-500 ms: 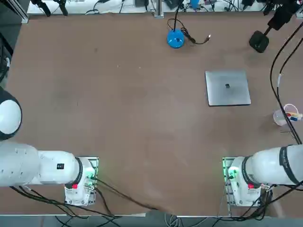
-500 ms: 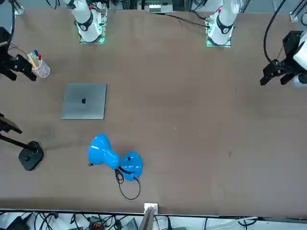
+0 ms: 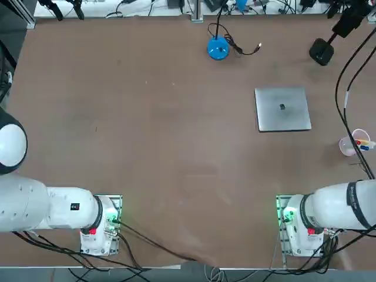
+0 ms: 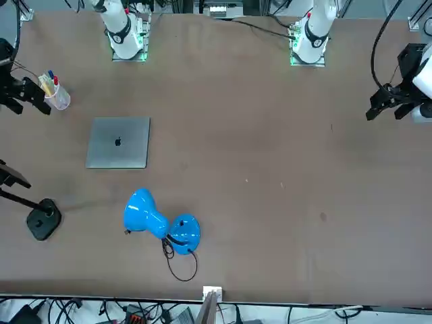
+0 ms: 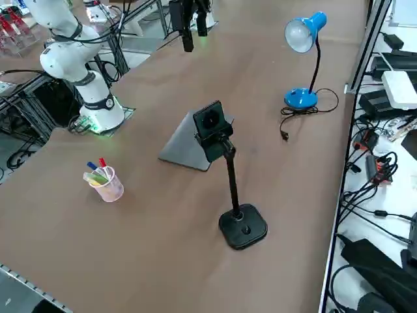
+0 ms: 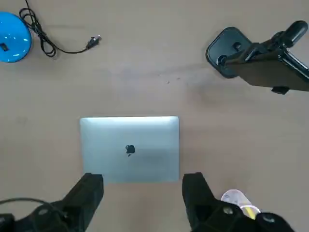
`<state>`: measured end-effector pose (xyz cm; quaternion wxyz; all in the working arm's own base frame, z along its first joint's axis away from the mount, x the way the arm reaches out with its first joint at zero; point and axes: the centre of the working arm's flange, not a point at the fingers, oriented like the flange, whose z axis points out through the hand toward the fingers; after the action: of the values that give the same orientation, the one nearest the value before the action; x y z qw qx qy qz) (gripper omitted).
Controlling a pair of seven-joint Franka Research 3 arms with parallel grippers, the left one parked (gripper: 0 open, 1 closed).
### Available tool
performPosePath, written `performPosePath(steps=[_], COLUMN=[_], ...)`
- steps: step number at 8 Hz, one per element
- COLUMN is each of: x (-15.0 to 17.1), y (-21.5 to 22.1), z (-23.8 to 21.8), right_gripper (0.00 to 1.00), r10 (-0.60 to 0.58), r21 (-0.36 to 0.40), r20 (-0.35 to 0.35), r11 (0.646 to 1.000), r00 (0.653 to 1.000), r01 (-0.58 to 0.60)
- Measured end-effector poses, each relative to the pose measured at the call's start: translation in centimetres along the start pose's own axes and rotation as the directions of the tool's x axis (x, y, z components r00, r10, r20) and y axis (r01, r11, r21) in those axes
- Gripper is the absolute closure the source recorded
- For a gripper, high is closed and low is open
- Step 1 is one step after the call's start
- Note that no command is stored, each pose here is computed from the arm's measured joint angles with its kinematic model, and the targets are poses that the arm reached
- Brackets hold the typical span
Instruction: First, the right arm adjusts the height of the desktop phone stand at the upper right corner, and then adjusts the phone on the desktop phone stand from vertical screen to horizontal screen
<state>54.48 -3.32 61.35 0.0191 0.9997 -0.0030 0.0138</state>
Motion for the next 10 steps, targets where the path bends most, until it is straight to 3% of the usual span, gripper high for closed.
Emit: performPosePath(steps=[3,6,10], x=[0.5,2.6,9.3], y=[1.9,8.1,15.3], z=[-2.7,-6.1,-1.2], right_gripper=[0.0,0.0,0.03], r10=[0.032,0.137,0.303], r21=[-0.026,-0.049,-0.066], r20=[-0.067,-0.157,-0.231], r11=[0.999,0.988,0.943], r00=[0.997,0.978,0.925], r01=[-0.033,-0.146,-0.325])
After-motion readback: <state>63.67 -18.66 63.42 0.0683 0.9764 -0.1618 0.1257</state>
